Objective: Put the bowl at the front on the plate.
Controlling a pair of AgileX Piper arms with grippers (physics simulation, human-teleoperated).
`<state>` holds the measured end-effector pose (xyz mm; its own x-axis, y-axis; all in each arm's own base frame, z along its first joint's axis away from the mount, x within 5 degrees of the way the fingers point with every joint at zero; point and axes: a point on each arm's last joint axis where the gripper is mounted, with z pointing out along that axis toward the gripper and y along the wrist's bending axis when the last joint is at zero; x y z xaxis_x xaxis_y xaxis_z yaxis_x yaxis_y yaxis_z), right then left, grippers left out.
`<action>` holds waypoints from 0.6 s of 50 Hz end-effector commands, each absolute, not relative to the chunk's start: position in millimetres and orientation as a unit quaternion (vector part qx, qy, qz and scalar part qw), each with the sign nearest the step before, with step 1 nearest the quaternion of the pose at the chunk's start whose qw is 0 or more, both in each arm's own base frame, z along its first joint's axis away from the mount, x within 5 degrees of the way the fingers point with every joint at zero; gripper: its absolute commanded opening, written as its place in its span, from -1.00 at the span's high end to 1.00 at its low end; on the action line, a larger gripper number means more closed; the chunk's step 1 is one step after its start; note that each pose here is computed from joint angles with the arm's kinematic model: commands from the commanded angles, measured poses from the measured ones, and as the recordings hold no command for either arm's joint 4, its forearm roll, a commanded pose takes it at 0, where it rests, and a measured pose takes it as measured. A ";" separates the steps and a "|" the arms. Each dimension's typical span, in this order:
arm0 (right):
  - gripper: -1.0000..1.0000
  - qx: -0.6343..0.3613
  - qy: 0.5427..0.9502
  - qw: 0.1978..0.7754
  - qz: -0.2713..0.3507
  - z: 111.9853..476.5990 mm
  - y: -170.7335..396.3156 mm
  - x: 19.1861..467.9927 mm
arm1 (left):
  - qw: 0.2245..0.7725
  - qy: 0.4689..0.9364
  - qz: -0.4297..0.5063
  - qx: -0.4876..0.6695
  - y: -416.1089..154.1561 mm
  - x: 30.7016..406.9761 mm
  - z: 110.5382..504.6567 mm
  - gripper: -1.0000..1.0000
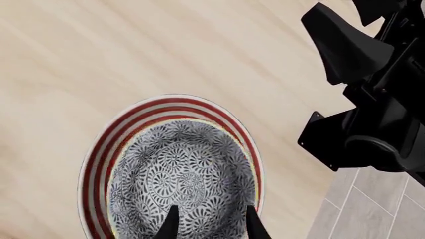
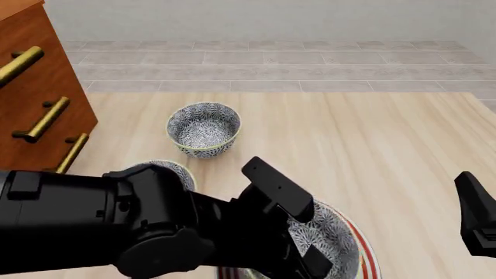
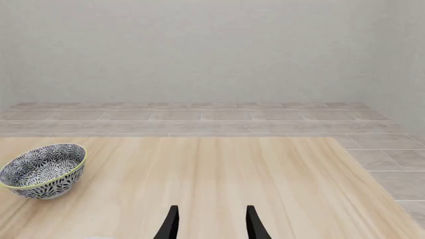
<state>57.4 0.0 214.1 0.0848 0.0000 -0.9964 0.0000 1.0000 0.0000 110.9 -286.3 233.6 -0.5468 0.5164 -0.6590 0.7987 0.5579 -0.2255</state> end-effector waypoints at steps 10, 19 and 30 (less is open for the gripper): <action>-1.00 0.000 0.676 0.737 0.000 214.0 0.0 57.0 | 0.278 0.835 -0.267 0.392 -281.0 108.1 251.8 -1.00; -1.00 0.000 0.676 0.737 0.000 214.0 0.0 57.0 | 0.288 0.829 -0.273 0.395 -271.1 104.7 276.1 -1.00; -1.00 0.000 0.676 0.737 0.000 214.0 0.0 57.0 | 0.316 0.822 -0.281 0.381 -238.2 103.3 313.7 -1.00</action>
